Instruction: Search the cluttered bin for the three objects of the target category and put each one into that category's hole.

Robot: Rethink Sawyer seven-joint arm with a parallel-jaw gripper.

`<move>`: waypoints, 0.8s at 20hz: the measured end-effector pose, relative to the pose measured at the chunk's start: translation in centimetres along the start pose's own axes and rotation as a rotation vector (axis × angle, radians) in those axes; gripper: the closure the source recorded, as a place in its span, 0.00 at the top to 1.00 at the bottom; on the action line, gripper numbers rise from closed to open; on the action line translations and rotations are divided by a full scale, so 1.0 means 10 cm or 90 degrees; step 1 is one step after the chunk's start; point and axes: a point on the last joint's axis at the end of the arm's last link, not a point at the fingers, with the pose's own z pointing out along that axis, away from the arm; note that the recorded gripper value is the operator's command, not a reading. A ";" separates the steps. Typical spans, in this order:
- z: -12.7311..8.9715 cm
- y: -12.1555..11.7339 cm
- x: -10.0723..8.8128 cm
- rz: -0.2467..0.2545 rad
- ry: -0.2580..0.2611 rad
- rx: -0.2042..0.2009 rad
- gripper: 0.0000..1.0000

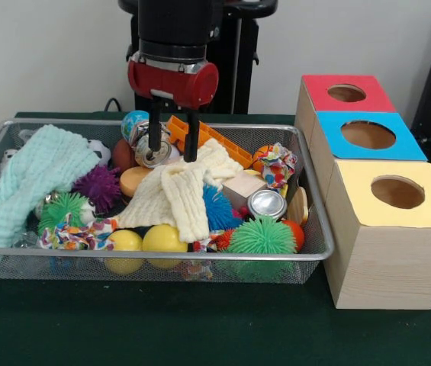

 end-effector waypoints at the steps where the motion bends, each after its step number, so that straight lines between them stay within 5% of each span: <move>1: 0.02 0.00 0.01 0.001 0.003 0.001 1.00; 9: 0.15 -0.04 0.07 0.004 0.011 0.004 1.00; 16: 0.34 -0.12 -0.03 0.021 -0.026 -0.004 1.00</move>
